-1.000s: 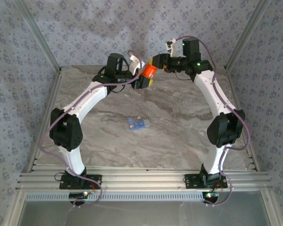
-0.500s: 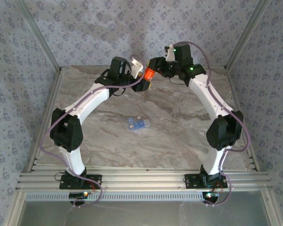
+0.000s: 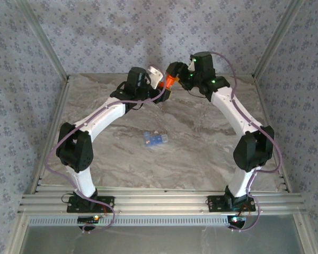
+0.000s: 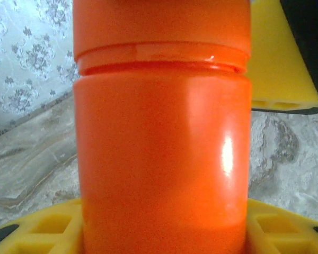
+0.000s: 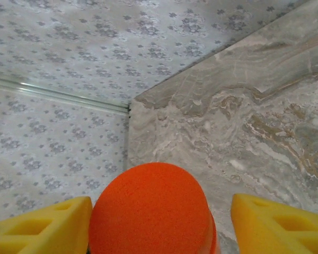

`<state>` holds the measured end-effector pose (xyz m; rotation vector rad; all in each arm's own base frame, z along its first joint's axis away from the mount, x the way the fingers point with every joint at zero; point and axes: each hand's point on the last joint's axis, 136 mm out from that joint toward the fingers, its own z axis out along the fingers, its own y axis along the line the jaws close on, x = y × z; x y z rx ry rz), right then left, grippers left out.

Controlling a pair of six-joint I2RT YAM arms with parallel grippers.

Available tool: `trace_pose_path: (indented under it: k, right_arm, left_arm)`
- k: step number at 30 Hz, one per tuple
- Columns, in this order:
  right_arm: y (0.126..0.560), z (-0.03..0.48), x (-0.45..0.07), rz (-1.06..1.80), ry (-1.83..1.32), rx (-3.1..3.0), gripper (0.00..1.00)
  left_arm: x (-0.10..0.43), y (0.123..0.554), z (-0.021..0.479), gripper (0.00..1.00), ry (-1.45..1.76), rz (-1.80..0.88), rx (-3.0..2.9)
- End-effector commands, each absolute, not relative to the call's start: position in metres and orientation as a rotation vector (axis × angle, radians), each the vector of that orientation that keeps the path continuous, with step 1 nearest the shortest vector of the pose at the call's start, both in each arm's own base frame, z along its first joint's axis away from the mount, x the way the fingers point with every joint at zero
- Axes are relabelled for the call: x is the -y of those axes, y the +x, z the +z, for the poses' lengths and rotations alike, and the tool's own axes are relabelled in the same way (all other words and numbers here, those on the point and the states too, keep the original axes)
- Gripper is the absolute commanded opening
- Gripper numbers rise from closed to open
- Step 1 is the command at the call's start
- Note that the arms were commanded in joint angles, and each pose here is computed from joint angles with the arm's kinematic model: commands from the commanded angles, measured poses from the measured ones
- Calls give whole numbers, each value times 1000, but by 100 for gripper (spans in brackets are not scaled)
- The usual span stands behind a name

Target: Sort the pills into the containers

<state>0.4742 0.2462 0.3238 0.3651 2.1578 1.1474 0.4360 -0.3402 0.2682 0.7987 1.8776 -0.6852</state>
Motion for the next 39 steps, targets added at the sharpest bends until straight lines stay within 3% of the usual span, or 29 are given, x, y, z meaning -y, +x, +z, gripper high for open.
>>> trace_pose_path:
  k: [1,7,17,28,39]
  right_arm:
    - [463,391,-232,1287,305,-1995,77]
    - [463,408,-214,1329,169,-1945,81]
    - [468,383,-231,1381,-268,-2043,81]
    - [463,373,-250,1421,-319,-2052,78]
    - [458,366,-255,1467,-316,-2066,67]
  left_arm:
    - [335,445,319,0,733,-712,-1737]
    - [335,435,326,0,796,-831,-1712]
    - [347,414,327,0,937,-1024,-1754]
    - [351,412,325,0,959,-1061,-1763]
    - [352,414,326,0,961,-1060,-1761]
